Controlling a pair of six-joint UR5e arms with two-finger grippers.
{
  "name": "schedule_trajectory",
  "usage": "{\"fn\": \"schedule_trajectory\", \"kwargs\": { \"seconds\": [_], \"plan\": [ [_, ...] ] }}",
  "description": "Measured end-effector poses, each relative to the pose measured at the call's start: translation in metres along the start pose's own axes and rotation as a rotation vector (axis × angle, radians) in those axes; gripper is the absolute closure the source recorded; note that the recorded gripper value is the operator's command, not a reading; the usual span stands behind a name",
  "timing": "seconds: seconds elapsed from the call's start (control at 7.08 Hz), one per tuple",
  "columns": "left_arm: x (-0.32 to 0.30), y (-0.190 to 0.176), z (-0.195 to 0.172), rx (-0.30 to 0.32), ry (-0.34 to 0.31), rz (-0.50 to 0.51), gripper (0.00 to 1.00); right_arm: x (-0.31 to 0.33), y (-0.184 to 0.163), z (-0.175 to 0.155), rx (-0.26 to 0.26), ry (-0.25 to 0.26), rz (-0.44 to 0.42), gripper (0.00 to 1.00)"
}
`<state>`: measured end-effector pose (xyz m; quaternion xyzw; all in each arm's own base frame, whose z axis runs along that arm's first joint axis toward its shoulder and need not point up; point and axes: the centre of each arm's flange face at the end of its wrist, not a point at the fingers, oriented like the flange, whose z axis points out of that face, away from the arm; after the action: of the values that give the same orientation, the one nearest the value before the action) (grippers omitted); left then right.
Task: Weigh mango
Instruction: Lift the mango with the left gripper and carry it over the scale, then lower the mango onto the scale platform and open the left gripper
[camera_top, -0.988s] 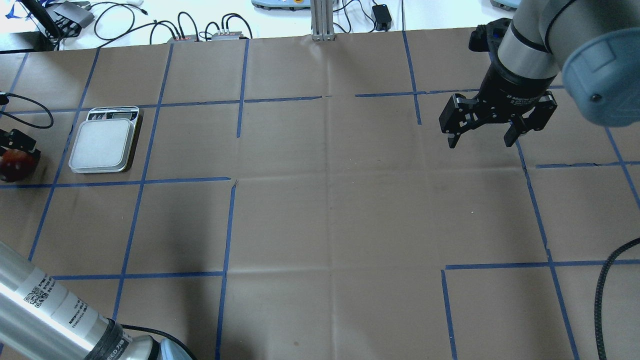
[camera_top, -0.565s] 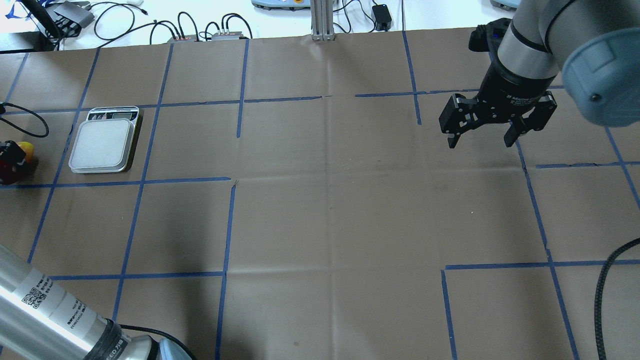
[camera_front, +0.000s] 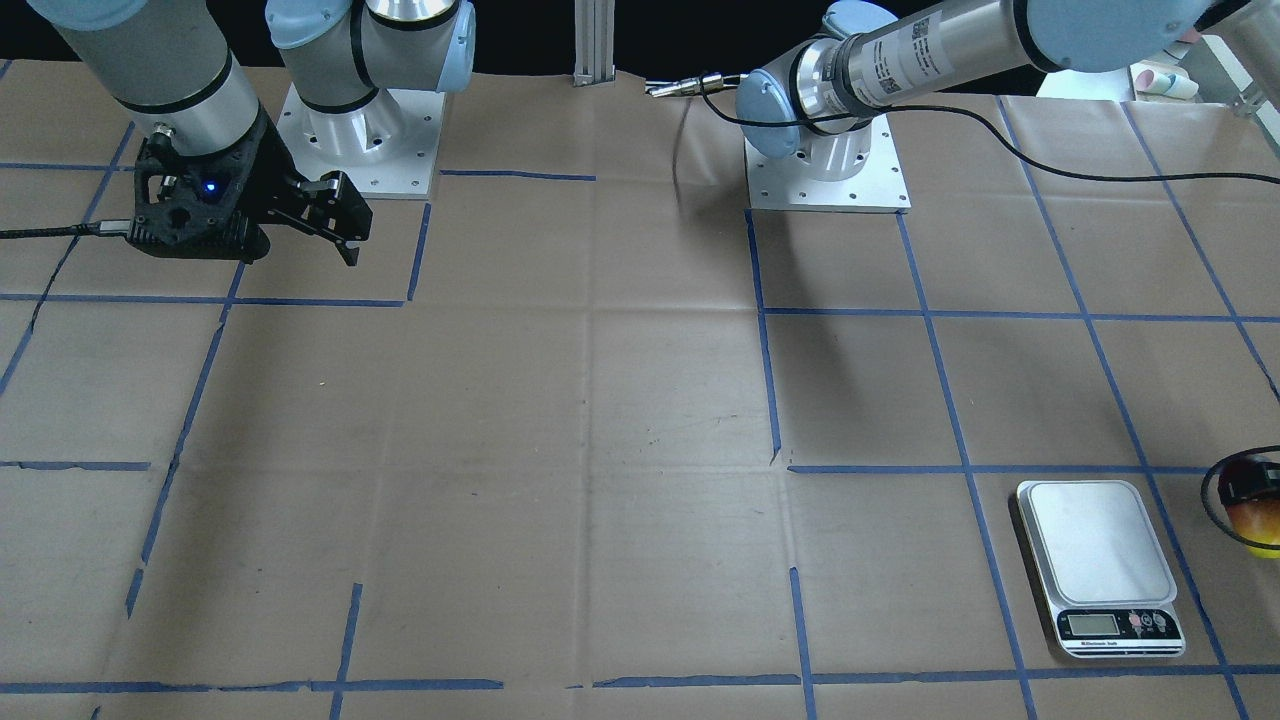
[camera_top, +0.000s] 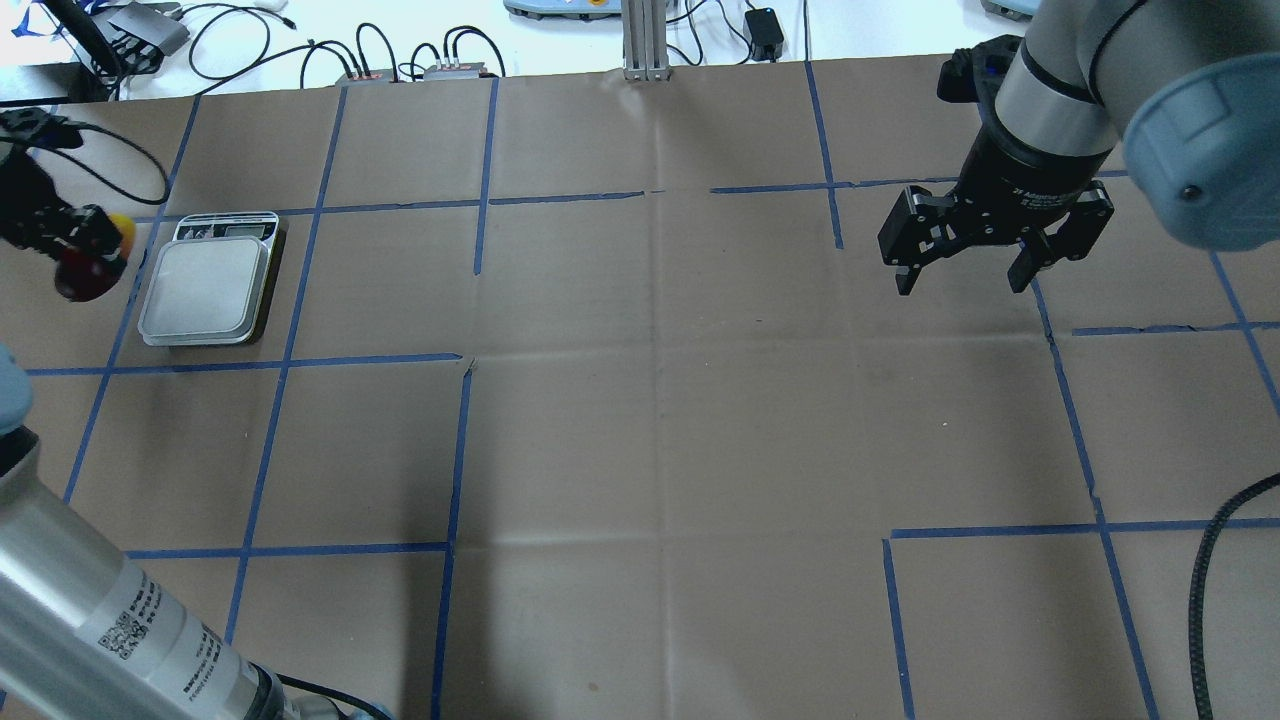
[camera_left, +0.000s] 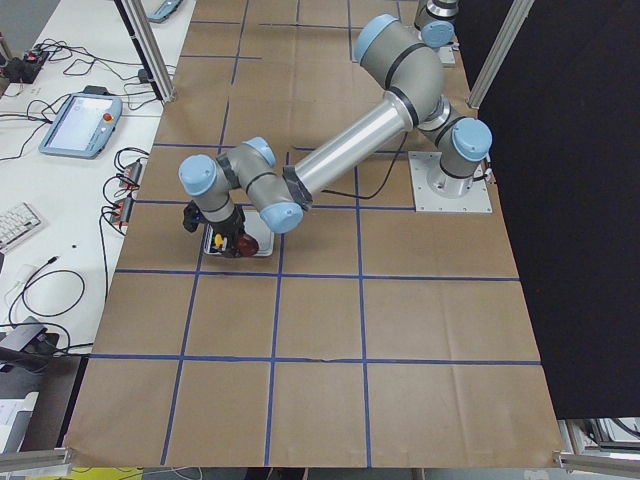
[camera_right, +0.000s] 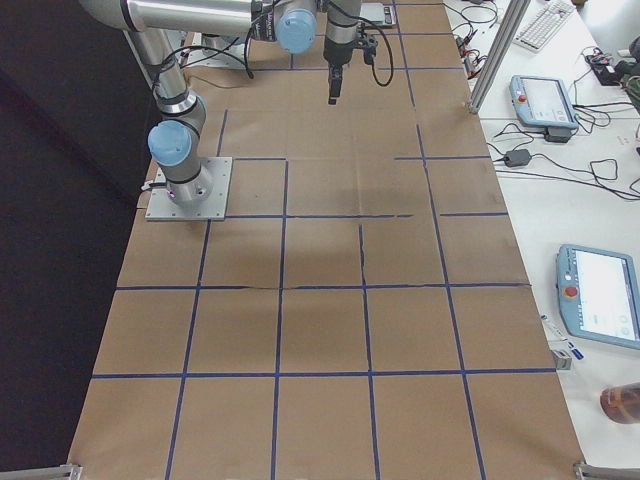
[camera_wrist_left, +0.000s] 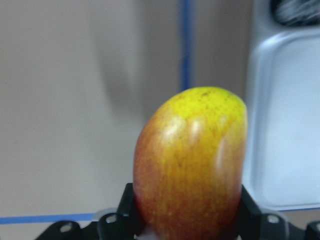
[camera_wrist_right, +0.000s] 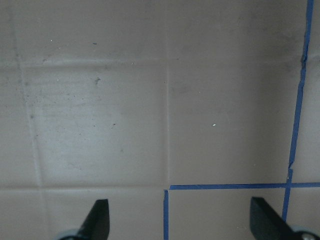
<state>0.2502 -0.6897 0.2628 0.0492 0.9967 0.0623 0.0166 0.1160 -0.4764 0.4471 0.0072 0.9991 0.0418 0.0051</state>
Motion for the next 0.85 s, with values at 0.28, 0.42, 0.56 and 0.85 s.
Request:
{"fn": "schedule_trajectory", "kwargs": {
  "seconds": [0.28, 0.42, 0.56, 0.85],
  "plan": [
    [0.045, -0.003, 0.008, -0.019, 0.019, -0.008, 0.95, 0.000, 0.000, 0.000, 0.000, 0.000, 0.000, 0.00],
    [0.053, 0.001, 0.014, -0.031, 0.030, -0.007, 0.88, 0.000, 0.000, 0.000, 0.000, 0.000, 0.000, 0.00],
    [0.055, 0.003, 0.020, -0.042, 0.035, -0.003, 0.87, 0.000, 0.000, 0.000, 0.000, 0.000, 0.000, 0.00],
    [0.043, 0.003, 0.026, -0.044, 0.035, -0.012, 0.86, 0.000, 0.000, 0.000, 0.000, 0.000, 0.000, 0.00]
  ]
}}
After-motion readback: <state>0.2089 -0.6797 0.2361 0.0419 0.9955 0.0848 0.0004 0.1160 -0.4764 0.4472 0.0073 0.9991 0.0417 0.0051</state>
